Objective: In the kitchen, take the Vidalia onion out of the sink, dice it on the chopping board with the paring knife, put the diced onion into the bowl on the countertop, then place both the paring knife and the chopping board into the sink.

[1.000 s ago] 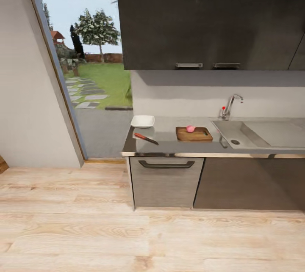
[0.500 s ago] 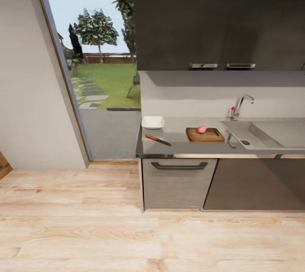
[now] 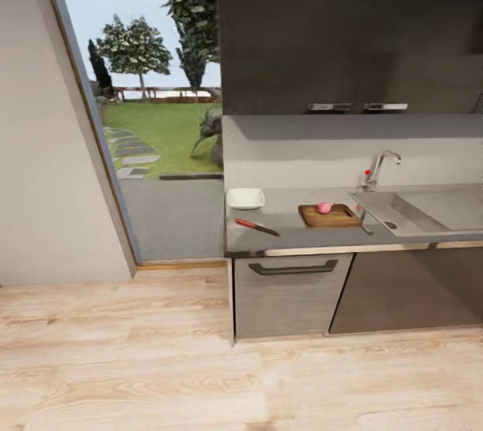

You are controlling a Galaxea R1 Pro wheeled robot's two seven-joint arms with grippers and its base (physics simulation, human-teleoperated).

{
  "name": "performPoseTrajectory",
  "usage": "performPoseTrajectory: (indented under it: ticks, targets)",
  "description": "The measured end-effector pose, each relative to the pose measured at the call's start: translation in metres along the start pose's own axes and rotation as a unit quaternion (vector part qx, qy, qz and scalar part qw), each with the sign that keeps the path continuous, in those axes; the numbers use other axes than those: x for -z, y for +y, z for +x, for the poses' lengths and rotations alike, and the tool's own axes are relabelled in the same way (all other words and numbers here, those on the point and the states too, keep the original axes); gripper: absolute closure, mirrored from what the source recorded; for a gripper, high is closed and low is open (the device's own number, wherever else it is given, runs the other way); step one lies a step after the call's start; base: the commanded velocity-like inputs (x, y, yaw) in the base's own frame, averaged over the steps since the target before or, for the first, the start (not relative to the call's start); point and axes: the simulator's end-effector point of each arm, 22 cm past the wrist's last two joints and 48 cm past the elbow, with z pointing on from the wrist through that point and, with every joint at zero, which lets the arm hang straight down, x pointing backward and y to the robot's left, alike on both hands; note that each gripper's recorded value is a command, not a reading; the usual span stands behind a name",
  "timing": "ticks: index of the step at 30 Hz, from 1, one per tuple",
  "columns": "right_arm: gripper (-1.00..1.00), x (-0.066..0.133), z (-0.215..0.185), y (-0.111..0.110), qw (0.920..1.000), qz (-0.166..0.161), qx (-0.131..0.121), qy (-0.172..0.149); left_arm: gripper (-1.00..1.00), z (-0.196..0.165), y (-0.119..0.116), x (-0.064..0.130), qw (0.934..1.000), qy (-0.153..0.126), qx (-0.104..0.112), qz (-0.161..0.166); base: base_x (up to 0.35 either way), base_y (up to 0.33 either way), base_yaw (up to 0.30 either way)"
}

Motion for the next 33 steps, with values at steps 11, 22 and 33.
performPoseTrajectory:
  ticks: [11,22,33]
  targets:
    - [-1.0,-0.0002,-0.003,0.0002,1.0,0.0,-0.001,-0.004,-1.0,-0.0031,-0.0001,-0.0002,1.0,-0.004,0.0,0.0,0.103,0.304,-0.142]
    - [-1.0,-0.0004,-0.006,0.0004,1.0,0.0,-0.002,-0.008,-1.0,-0.006,-0.0002,-0.0004,1.0,-0.008,0.0,0.0,0.103,0.303,-0.142]
    - [-1.0,-0.0006,-0.0092,0.0006,0.9999,-0.001,-0.003,-0.012,-1.0,-0.0095,-0.0004,-0.0006,0.9999,-0.012,0.0,0.0,0.103,0.303,-0.143]
